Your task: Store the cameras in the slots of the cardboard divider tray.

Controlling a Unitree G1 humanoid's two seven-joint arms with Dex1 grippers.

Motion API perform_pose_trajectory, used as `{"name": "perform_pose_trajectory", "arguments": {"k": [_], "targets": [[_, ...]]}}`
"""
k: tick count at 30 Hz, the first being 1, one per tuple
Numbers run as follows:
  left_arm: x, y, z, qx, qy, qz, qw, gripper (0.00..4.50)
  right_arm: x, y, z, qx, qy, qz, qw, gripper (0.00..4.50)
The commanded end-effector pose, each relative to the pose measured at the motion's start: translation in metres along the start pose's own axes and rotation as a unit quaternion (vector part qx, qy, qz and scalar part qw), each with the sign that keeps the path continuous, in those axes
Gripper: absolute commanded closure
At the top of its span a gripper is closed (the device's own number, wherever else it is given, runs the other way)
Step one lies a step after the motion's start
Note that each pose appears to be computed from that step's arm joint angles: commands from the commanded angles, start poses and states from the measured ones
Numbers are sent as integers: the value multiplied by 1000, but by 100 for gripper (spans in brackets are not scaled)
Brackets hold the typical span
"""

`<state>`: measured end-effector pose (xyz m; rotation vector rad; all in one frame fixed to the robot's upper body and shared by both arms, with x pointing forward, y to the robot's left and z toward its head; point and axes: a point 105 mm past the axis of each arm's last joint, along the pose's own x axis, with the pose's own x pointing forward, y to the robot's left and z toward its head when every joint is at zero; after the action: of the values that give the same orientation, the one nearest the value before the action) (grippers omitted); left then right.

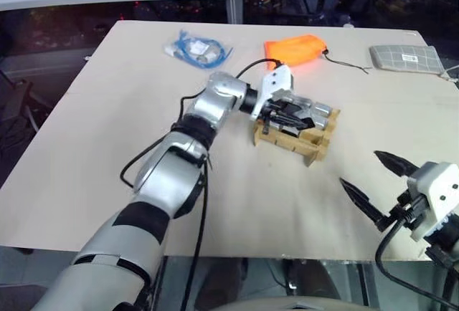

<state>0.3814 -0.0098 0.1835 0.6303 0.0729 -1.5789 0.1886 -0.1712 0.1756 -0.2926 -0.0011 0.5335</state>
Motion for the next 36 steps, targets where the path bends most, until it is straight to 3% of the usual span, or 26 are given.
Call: {"name": "perform_pose_trajectory", "arguments": {"k": [1,14,22,23,25,28,31,33,36], "targets": [[6,5,10,40,8,3,999,374,-5,4,17,-14,-40,-14,999,8],[25,1,12,75,39,-13,996,374,-17,9,12,-15,-29,-40,999,8],[23,5,-4,104,108,0,989,374,-14,11,12,-21,-26,-37,999,8],[23,5,-1,102,98,2,990,294,-13,10,12,-22,-27,-37,999,0],[23,10,15,98,51,18,994,237,-11,10,13,-22,-26,-36,999,0],[14,15,45,61,-42,21,997,102,-7,10,13,-22,-25,-34,999,0],[-6,21,68,30,-118,21,992,102,-4,8,12,-22,-20,-35,999,0],[-35,30,78,-6,-188,54,981,102,3,0,6,-23,-5,-51,998,0],[-78,33,63,-50,-238,138,960,102,13,-22,-6,-14,12,-84,996,0]]}}
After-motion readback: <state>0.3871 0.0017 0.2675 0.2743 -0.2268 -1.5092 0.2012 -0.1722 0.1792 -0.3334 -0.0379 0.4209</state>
